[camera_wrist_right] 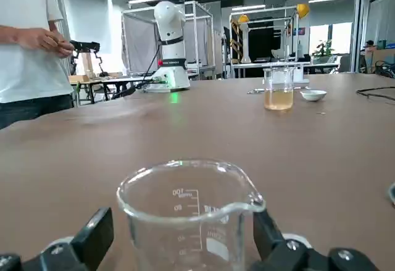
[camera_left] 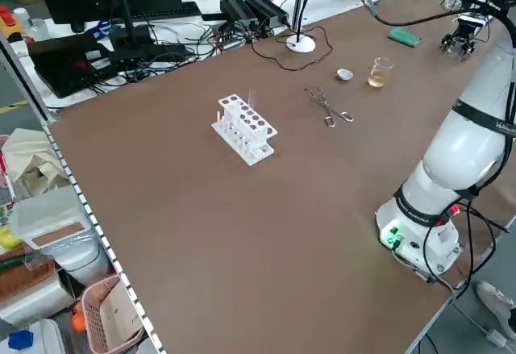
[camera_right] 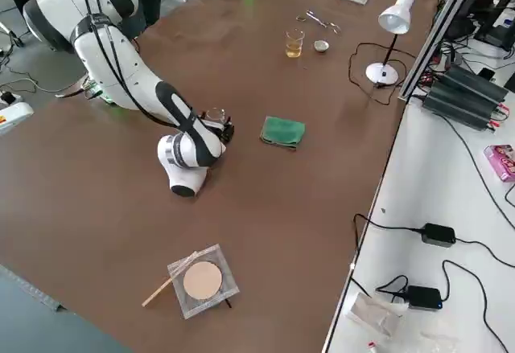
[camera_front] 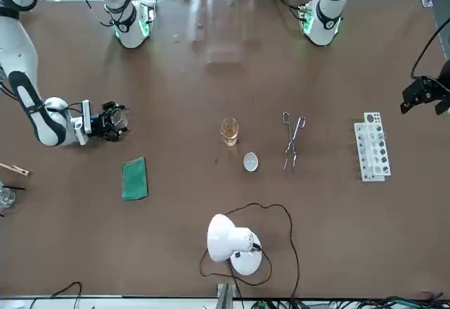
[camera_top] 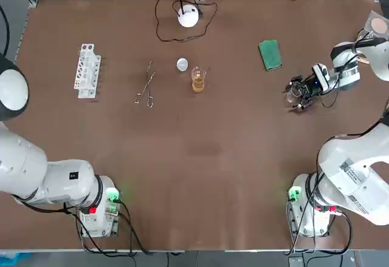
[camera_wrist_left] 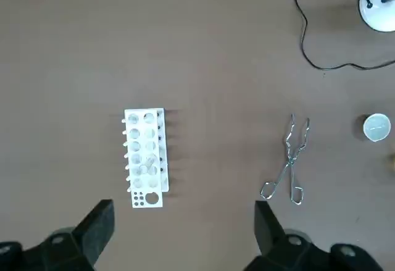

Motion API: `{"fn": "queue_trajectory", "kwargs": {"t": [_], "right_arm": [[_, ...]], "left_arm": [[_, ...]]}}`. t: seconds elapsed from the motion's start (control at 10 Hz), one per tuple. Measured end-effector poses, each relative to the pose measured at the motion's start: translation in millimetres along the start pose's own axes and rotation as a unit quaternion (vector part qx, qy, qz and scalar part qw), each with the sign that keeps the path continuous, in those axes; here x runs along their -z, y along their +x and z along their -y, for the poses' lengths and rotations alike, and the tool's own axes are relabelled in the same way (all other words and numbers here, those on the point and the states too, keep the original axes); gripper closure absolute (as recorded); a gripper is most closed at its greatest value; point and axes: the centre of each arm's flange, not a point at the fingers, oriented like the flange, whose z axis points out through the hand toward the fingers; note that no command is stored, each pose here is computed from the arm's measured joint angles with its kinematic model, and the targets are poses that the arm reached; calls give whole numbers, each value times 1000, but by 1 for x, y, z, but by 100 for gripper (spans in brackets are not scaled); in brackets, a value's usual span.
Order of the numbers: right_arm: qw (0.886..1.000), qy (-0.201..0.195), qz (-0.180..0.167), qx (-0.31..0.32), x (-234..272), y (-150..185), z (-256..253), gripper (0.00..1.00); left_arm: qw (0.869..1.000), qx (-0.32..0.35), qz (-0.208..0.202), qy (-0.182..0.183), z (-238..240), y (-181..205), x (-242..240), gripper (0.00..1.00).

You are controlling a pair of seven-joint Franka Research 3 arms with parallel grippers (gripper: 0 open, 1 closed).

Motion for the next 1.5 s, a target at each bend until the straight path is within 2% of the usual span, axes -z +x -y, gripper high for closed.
{"fn": "queue_trajectory", "kwargs": {"t": [1.3, 1.5], "right_arm": [[999, 7, -54, -4, 11, 35, 0, 0], [998, 3, -52, -19, 20, 61, -7, 0]], "left_arm": [[1000, 9, 0, 1, 11, -1, 0, 0], [1000, 10, 0, 1, 12, -1, 0, 0]]}}
